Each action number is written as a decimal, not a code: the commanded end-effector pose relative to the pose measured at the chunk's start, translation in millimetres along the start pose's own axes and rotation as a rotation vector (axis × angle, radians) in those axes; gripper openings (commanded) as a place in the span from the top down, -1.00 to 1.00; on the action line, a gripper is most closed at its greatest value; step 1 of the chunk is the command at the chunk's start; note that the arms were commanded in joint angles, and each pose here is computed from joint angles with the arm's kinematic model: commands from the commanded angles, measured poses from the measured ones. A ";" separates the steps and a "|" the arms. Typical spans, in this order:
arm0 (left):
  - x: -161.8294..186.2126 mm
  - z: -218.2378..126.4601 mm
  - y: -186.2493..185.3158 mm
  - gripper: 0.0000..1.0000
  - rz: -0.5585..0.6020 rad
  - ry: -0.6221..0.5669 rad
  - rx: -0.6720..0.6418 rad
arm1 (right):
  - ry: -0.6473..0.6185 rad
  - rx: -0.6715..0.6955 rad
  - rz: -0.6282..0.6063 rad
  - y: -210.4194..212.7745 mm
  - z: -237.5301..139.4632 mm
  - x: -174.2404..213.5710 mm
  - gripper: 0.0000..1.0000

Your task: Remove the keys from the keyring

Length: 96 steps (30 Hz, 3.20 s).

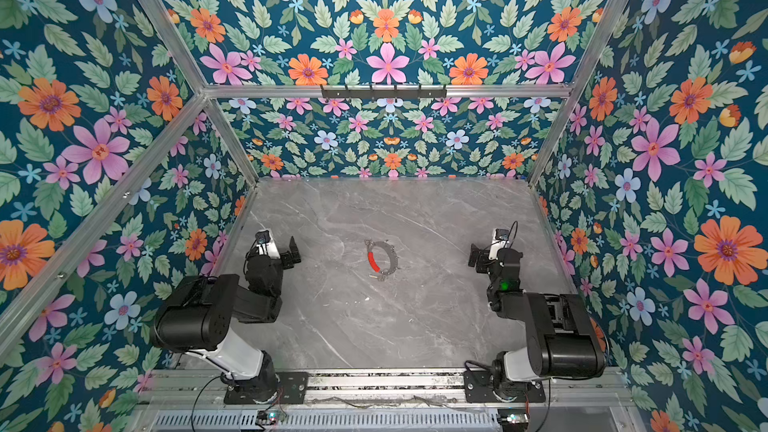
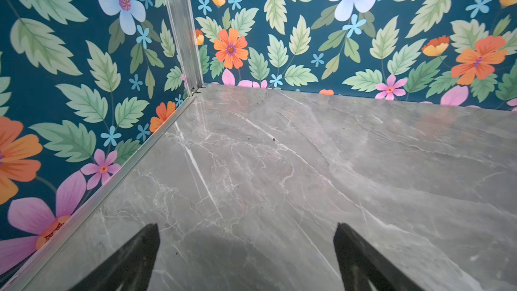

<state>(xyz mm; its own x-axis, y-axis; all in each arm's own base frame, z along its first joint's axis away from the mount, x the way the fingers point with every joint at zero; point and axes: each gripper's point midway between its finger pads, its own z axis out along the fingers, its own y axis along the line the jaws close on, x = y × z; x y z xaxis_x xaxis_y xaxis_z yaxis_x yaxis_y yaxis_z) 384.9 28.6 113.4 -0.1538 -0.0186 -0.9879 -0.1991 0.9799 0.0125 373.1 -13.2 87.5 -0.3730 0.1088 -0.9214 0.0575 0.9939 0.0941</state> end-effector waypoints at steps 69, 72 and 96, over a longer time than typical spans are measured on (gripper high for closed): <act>-53.6 -22.0 55.9 -1.00 -0.748 0.076 -0.355 | -0.043 0.301 0.931 -41.8 -65.7 -34.4 -0.99; -53.1 -14.6 40.9 -1.00 -0.769 0.122 -0.282 | -0.037 0.112 0.809 -15.3 -55.2 -50.0 -0.99; -28.2 -69.0 -171.3 -0.67 -0.502 0.444 0.514 | 0.413 -0.289 0.302 136.4 -39.1 -22.1 -0.71</act>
<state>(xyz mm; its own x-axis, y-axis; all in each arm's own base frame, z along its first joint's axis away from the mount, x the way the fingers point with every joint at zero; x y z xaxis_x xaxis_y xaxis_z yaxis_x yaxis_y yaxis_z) 368.4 -120.4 167.9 -0.4399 -0.6063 -0.6625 0.0215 0.7304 -0.6827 358.6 108.7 140.6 -0.6656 0.4340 -0.6071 0.0562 0.8404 0.5391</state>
